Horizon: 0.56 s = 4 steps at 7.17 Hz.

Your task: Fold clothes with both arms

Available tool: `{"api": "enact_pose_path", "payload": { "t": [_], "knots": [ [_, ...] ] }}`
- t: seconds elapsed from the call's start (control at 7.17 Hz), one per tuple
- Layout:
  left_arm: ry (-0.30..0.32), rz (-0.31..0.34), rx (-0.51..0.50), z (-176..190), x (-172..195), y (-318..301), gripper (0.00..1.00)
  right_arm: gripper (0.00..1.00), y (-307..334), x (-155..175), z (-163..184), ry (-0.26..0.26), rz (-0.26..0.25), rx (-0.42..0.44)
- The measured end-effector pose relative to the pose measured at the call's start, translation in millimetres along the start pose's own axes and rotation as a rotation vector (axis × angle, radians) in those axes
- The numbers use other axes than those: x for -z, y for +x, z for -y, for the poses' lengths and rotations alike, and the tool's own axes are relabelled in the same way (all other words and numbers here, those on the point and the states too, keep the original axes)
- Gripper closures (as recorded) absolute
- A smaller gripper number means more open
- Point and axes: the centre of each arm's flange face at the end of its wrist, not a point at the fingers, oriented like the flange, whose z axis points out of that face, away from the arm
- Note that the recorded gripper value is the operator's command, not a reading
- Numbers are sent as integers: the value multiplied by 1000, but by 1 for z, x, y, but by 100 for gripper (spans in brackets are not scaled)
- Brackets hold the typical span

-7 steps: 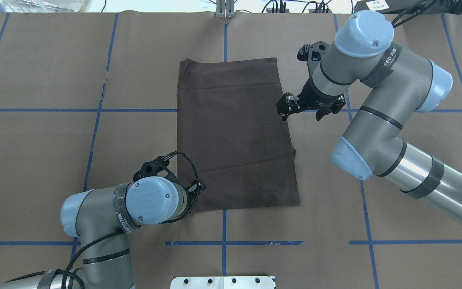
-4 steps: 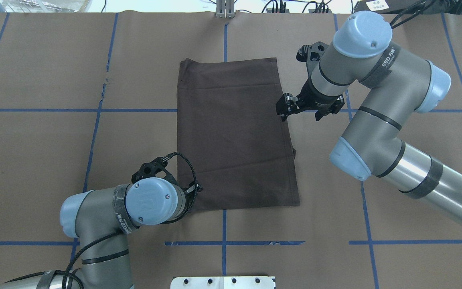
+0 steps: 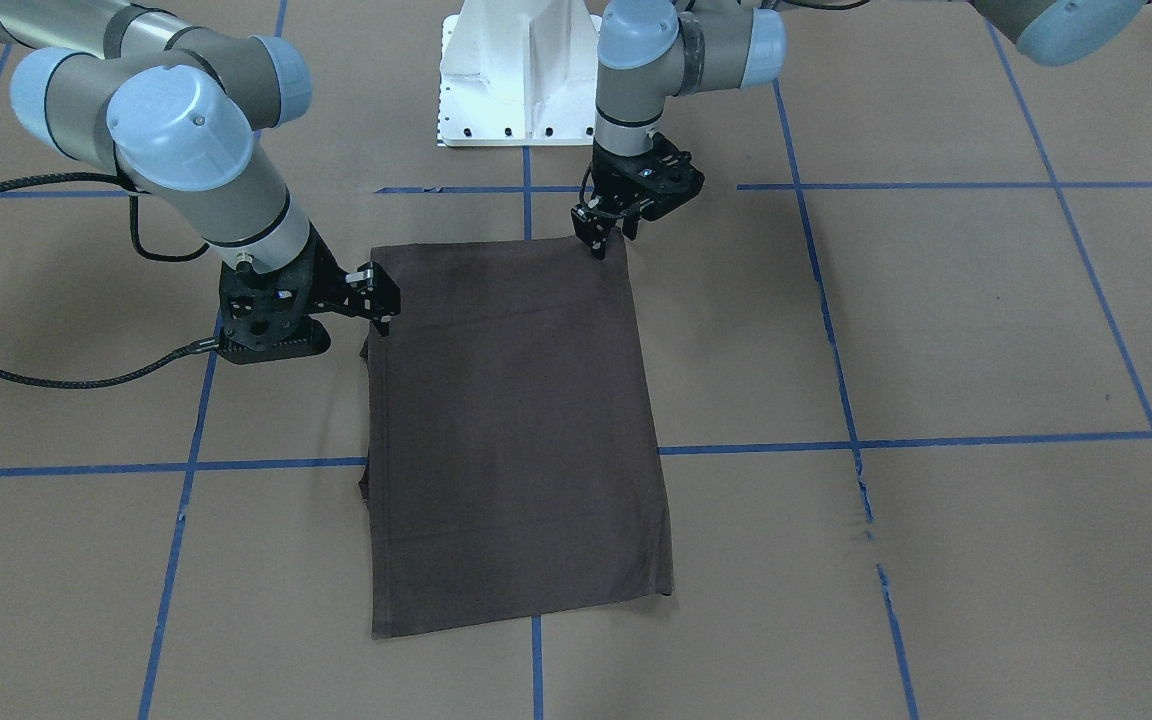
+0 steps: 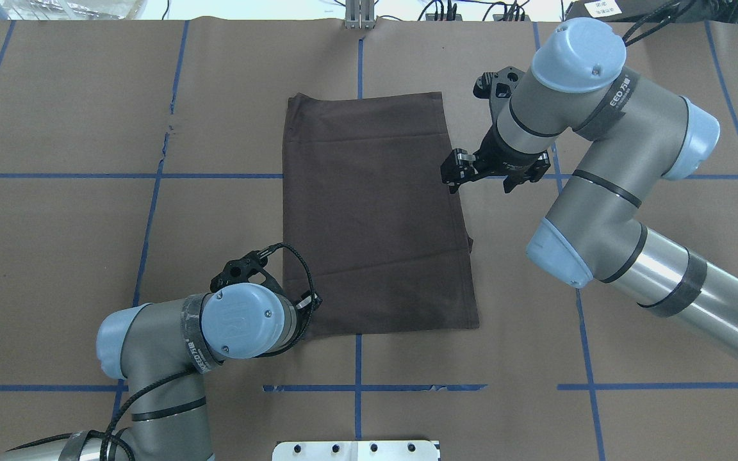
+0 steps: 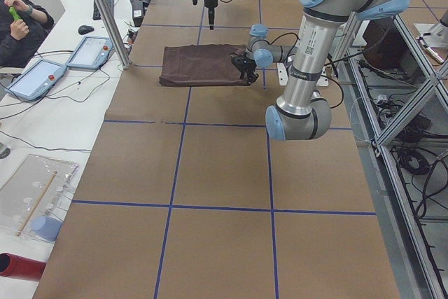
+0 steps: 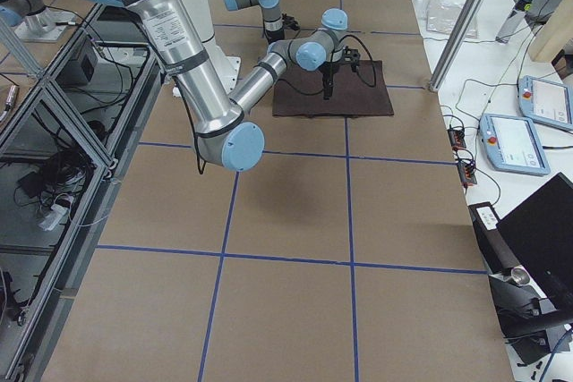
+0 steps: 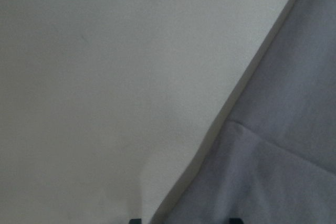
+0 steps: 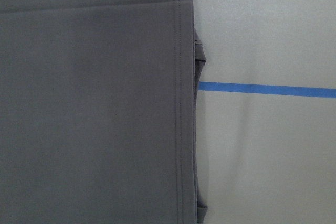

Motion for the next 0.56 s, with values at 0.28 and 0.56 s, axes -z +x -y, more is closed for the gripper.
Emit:
{"api": "enact_pose_path", "payload": {
  "t": [0.28,0.56],
  "knots": [
    [-1,-2,0,0,1,0,80,0,0,0,0,0,0,0],
    [-1,-1,-2,0,0,0,27,0,0,0,0,1,-1,0]
  ]
}}
